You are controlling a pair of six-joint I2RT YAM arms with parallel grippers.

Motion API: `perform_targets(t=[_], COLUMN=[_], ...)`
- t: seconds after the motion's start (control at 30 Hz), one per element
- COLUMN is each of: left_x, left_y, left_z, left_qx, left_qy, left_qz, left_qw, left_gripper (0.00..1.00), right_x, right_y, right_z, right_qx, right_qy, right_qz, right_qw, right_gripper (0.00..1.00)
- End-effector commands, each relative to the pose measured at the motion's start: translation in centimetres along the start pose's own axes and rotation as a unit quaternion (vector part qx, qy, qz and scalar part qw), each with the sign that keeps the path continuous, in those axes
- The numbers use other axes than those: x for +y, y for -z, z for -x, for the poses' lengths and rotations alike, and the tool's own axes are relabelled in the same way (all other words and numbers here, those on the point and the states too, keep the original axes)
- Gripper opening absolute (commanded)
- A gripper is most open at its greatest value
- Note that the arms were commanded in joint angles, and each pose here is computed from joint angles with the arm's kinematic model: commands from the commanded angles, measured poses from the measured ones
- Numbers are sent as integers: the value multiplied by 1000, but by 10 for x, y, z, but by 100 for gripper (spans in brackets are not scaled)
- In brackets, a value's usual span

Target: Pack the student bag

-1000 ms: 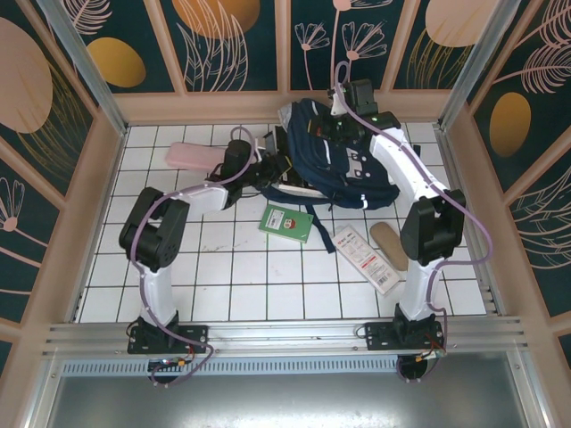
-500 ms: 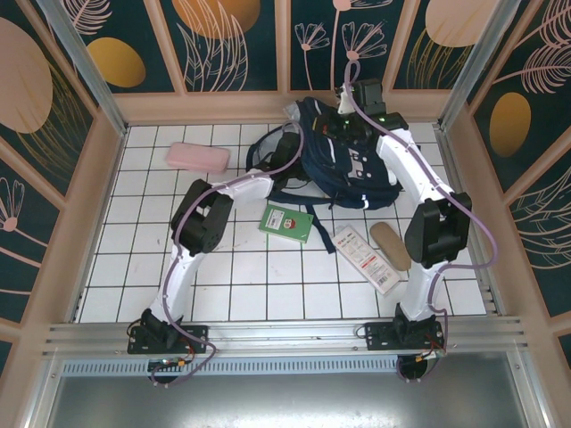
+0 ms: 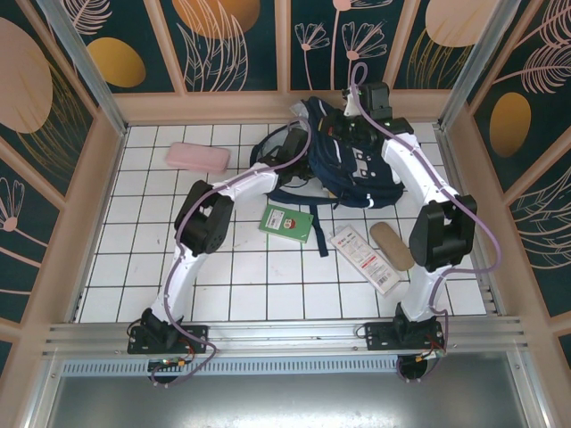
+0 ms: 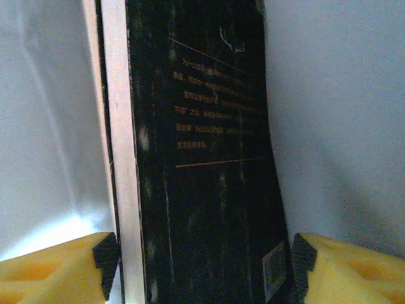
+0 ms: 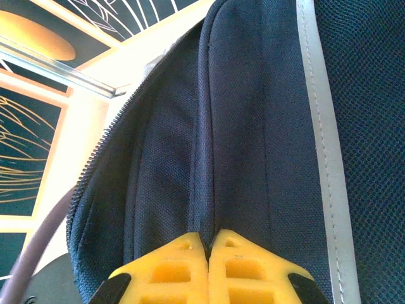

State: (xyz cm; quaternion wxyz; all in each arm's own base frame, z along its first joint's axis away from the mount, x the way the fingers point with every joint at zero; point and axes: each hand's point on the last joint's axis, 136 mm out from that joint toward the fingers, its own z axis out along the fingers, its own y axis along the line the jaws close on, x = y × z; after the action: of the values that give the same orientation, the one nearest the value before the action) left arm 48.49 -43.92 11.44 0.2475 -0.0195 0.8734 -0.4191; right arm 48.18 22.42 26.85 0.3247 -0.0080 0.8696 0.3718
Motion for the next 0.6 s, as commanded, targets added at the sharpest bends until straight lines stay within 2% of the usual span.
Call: perform_targets(t=[0.0,0.2,0.4,0.47,0.53,0.57], left_x=[-40,-10,34,47,58,62], left_y=[44,90,149,167,183,189], left_z=[9,5,2,0,-1,-2], left_qx=[-22,-37,-55,-61,-65,-65], left_qy=[-56,-78,-61,-49,-43,-42], left_qz=[6,88,142,153,159,162], left_qw=[998,992,986,985,984,984], left_gripper=[76,79,79,79,79,79], right_x=[34,-4,-23,-28,-32,-34], right_y=[25,11,0,-2,-4,-5], right_z=[15,3,-6,-9,-11,-13], right_qx=[-39,-36,-30,-30,-30,-30], right_qy=[47,50,44,41,34,33], right_qz=[45,-20,-44,-56,-68,-73], right_qw=[997,998,998,997,997,996], right_gripper=[0,0,3,7,19,21])
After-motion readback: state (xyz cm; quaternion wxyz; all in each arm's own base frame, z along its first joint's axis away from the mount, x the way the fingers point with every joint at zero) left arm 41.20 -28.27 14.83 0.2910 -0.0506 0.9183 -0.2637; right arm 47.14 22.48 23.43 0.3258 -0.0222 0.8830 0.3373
